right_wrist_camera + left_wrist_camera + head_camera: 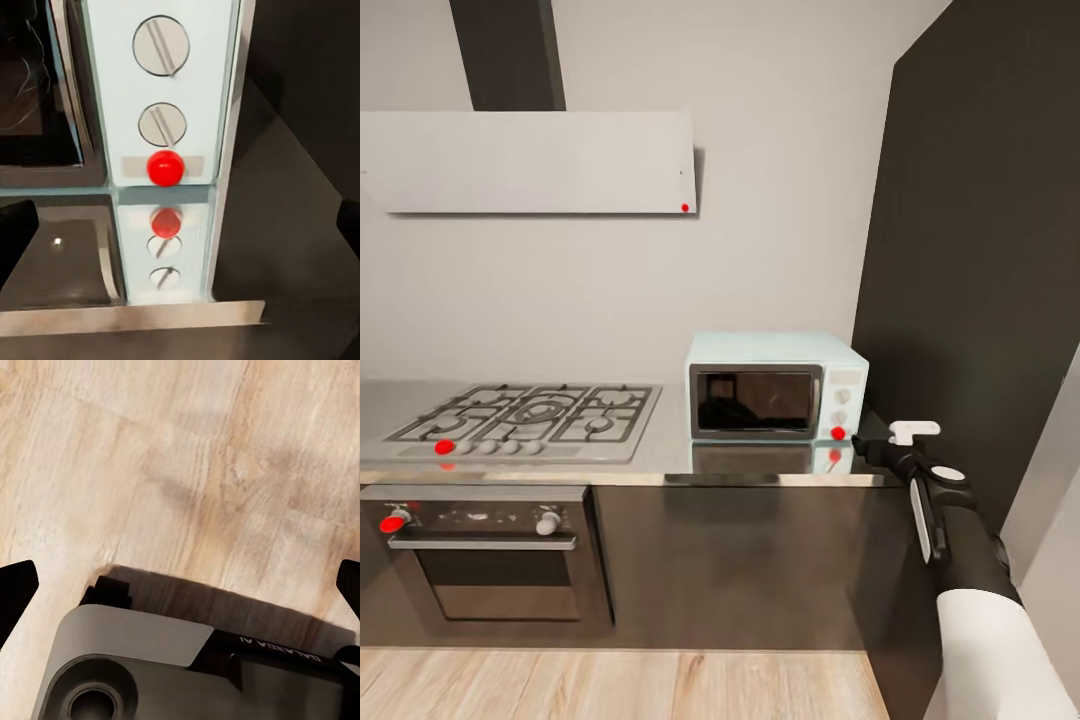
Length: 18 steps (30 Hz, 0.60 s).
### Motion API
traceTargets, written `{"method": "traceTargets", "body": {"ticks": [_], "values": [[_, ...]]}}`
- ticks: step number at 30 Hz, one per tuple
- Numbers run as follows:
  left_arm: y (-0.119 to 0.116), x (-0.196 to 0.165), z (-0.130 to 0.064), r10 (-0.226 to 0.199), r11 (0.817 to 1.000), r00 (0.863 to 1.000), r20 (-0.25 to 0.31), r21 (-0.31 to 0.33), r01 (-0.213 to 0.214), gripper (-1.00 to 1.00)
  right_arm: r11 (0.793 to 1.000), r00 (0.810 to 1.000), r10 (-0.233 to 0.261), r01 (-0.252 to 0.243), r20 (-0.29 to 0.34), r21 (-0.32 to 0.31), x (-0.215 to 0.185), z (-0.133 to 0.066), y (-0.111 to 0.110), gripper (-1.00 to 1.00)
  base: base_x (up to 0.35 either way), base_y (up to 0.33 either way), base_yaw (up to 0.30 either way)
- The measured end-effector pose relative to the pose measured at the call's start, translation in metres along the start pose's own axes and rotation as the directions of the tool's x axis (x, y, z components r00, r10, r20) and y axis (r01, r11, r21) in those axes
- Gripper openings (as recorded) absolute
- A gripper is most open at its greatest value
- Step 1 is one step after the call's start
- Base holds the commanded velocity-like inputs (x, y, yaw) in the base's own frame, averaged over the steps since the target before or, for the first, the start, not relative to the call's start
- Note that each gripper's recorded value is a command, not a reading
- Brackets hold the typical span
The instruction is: In the kitchen, take the popcorn bag from the countertop, put it into the microwave, and heat it until the popcorn is cooked so the cooked popcorn ends up inside the bag.
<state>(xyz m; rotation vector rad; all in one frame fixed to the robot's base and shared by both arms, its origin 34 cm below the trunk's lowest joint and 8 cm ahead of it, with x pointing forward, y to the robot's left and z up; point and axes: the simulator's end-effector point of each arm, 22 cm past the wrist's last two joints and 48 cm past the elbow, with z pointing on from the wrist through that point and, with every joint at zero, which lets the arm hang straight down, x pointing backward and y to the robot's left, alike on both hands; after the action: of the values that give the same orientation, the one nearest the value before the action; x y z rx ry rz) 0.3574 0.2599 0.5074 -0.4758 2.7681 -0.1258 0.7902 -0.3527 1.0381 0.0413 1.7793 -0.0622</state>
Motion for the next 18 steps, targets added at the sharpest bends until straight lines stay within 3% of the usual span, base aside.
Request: {"method": "traceTargets", "body": {"ticks": [9, 18], "values": [[0.001, 0.0, 0.0, 0.0, 1.0, 1.0, 0.0, -0.001, 0.0, 1.0, 1.0, 0.999, 0.01, -0.01, -0.047, -0.012, 0.022, 0.005, 0.003, 1.0, 0.246, 0.0, 0.0], [0.002, -0.001, 0.0, 0.0, 1.0, 1.0, 0.0, -0.003, 0.0, 1.0, 1.0, 0.995, 0.011, -0.013, -0.098, -0.021, 0.046, 0.01, 0.003, 1.0, 0.019, 0.0, 0.0]]}}
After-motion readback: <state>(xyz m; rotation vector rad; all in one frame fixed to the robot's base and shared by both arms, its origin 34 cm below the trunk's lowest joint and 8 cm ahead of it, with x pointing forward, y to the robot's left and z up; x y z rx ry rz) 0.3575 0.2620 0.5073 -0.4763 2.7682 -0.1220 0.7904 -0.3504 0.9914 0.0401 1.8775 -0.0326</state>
